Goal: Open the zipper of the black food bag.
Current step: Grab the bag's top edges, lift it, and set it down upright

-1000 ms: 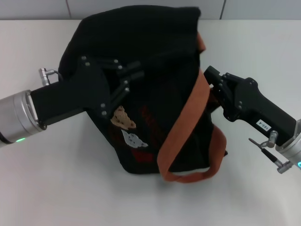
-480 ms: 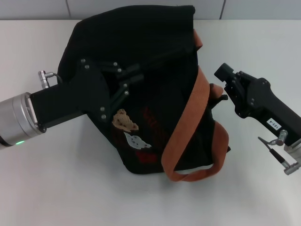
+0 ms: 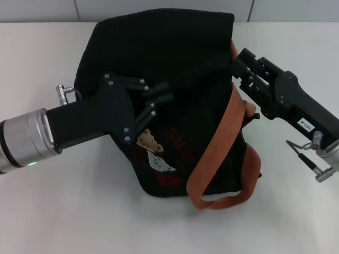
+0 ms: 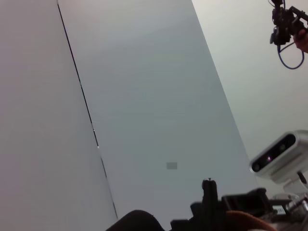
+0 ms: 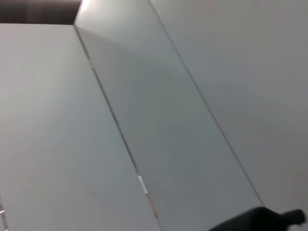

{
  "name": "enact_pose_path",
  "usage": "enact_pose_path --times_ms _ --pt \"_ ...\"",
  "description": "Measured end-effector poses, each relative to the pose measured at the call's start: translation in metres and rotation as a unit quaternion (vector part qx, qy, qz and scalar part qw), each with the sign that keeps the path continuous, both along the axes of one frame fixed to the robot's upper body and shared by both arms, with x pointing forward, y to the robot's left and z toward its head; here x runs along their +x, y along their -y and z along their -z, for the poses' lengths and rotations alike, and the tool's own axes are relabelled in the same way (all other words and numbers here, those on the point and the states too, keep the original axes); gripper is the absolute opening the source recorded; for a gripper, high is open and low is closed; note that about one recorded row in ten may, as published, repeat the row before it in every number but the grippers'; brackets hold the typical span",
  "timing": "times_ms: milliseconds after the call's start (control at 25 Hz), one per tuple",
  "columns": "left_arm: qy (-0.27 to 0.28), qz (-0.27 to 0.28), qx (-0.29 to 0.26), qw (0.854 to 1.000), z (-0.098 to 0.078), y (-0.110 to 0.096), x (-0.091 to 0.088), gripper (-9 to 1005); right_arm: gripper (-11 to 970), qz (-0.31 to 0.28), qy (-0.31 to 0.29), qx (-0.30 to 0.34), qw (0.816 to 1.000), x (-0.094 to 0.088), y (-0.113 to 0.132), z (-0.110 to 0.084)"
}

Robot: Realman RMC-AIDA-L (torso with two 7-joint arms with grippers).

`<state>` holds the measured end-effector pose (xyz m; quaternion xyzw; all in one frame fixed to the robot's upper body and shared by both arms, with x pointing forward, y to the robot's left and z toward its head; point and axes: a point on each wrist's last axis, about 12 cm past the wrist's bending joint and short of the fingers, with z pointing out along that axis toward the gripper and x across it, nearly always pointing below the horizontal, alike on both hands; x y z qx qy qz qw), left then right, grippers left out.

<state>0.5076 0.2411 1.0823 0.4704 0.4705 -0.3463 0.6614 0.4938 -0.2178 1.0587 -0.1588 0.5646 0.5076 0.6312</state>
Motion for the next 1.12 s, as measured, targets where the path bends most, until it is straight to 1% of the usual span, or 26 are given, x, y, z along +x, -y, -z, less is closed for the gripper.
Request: enact_pose_path --times_ms 160,280,400,480,560,680,760,880,1000,1040,1120 --pt "-0.003 0.001 0.006 1.0 0.001 0.002 0.001 89 336 -0.02 0.009 -0.011 1.0 0.005 0.003 -0.005" --pt "-0.005 0.002 0.005 1.0 0.002 0.004 0.001 89 436 -0.032 0.007 -0.033 0.999 0.012 0.009 -0.008" --pt "-0.005 0.002 0.005 1.0 0.002 0.004 0.002 89 427 -0.046 0.014 -0.037 0.998 0.015 0.02 -0.015" --pt "-0.005 0.001 0.005 1.0 0.002 0.004 0.002 89 427 -0.059 0.02 -0.035 0.997 0.017 0.036 -0.027" --pt "-0.006 0.001 0.005 1.0 0.002 0.004 0.002 89 427 -0.077 0.022 -0.042 0.996 0.02 0.055 -0.042" --pt "-0.006 0.0 0.005 1.0 0.002 0.004 0.002 89 426 -0.099 0.006 -0.083 0.992 0.029 0.077 -0.067" --pt "-0.006 -0.001 0.004 1.0 0.002 0.003 0.002 89 426 -0.111 -0.017 -0.138 0.984 0.037 0.089 -0.085" --pt "-0.005 -0.002 0.004 1.0 0.002 0.003 0.002 89 426 -0.123 -0.037 -0.217 0.968 0.044 0.095 -0.108" --pt "-0.005 -0.004 -0.002 1.0 0.002 0.003 0.001 89 425 -0.133 -0.049 -0.276 0.951 0.047 0.094 -0.127" --pt "-0.002 -0.006 -0.007 1.0 0.002 0.003 0.0 89 425 -0.136 -0.051 -0.291 0.946 0.047 0.092 -0.132" --pt "0.006 -0.012 -0.019 1.0 0.003 0.003 -0.002 89 425 -0.145 -0.051 -0.307 0.939 0.047 0.087 -0.135"
